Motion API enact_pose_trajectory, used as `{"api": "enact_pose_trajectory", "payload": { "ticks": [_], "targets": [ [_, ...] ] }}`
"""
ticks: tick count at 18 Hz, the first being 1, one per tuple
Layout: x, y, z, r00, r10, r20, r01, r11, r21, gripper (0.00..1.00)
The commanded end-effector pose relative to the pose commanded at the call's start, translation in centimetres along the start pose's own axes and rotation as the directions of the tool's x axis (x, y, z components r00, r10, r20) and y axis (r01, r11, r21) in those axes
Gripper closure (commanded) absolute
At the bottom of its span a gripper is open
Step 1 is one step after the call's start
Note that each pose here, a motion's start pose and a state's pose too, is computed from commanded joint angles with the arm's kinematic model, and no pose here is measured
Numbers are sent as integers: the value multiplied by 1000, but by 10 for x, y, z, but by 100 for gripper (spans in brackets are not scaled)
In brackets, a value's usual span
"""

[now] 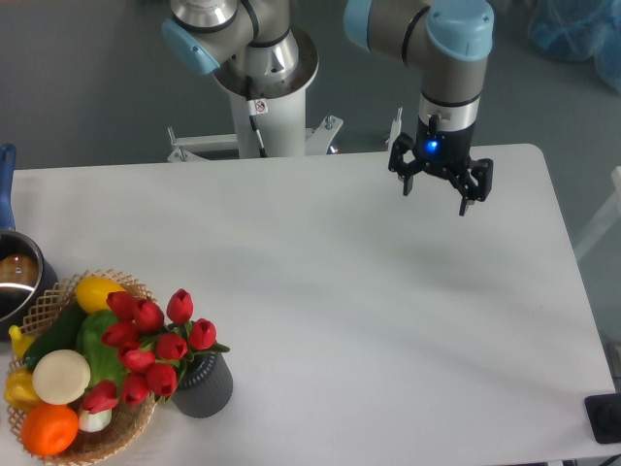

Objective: Pick up the flowers from the vase
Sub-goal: 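Move the open gripper toward the red tulips in the black vase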

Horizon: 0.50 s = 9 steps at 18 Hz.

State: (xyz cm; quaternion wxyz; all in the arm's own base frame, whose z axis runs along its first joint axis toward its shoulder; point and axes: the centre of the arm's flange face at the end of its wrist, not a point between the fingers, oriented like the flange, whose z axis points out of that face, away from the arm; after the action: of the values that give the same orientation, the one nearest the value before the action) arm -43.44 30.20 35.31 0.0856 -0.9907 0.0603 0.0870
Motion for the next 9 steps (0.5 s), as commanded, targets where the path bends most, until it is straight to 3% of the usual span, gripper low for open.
{"api": "enact_pose_trajectory", "payload": {
  "ticks": [5,9],
  "targets": [
    [39,-36,-2,998,54,-12,-54,998,15,0],
    [46,-53,10,995,88,-41,-85,995,61,0]
  ]
}}
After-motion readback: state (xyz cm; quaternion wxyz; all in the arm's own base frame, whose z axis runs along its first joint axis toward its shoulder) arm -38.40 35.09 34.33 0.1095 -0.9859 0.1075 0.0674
